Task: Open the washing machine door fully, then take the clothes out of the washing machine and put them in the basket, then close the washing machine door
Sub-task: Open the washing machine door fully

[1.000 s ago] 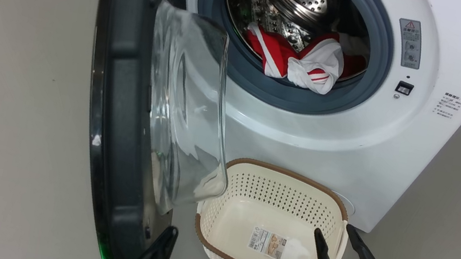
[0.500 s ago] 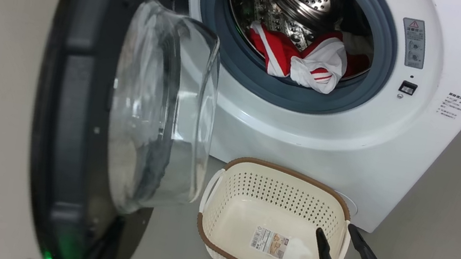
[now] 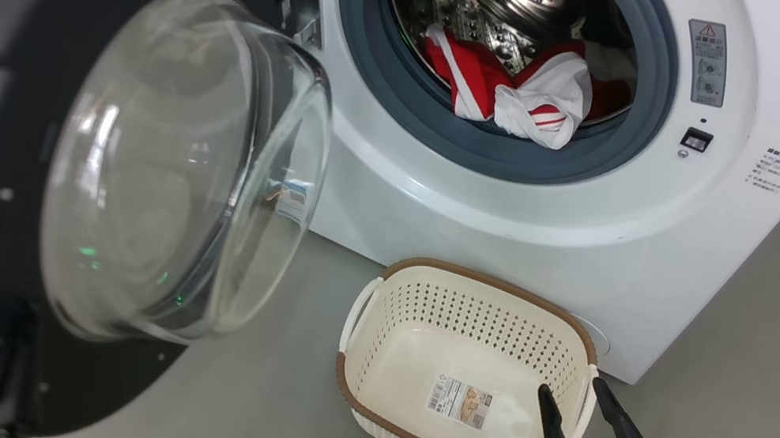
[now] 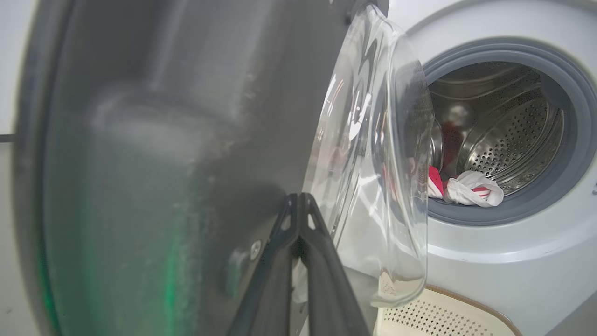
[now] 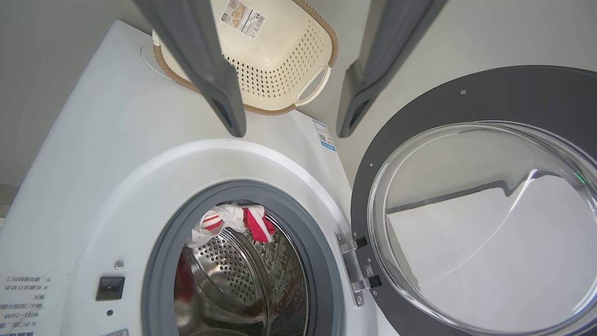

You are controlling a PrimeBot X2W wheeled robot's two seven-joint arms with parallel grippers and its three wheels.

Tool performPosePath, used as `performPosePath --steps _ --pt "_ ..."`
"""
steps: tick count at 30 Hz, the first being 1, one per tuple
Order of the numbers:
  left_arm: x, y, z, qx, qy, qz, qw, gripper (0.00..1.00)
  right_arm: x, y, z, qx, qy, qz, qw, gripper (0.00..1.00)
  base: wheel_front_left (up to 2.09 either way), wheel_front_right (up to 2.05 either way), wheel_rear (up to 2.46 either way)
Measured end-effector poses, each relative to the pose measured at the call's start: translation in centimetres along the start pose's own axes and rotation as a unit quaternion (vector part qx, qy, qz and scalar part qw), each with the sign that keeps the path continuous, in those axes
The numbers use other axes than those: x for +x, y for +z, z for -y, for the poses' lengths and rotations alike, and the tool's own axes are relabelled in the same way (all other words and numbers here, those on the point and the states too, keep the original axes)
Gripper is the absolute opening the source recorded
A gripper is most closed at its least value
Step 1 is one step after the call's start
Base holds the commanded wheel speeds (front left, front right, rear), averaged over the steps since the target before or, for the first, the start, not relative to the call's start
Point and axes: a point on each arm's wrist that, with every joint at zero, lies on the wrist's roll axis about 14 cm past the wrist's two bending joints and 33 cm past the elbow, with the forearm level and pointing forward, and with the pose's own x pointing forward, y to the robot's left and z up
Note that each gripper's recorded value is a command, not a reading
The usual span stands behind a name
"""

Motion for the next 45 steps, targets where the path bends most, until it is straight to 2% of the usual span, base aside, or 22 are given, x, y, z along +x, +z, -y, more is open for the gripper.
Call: performPosePath --steps 13,30,39,45 --pt "3.2 2.2 -5.1 -0.001 0.079 0.034 0.996 0.00 0.3 -0.6 1.0 -0.001 -0.006 -0.008 1.000 1.00 0.00 0.00 0.00" --pt "8.0 3.3 -9.0 0.006 0.146 0.041 0.988 0.00 1.4 -1.3 3.1 -0.003 -0.016 -0.016 1.000 1.00 0.00 0.00 0.00" --pt "9.1 2.6 -9.6 0.013 0.158 0.029 0.987 0.00 1.9 -1.1 4.2 -0.002 -0.026 -0.010 1.000 1.00 0.00 0.00 0.00" --pt "9.3 2.7 -9.2 -0.001 0.153 0.032 0.988 0.00 1.9 -0.4 4.3 -0.005 -0.029 -0.002 1.000 1.00 0.00 0.00 0.00"
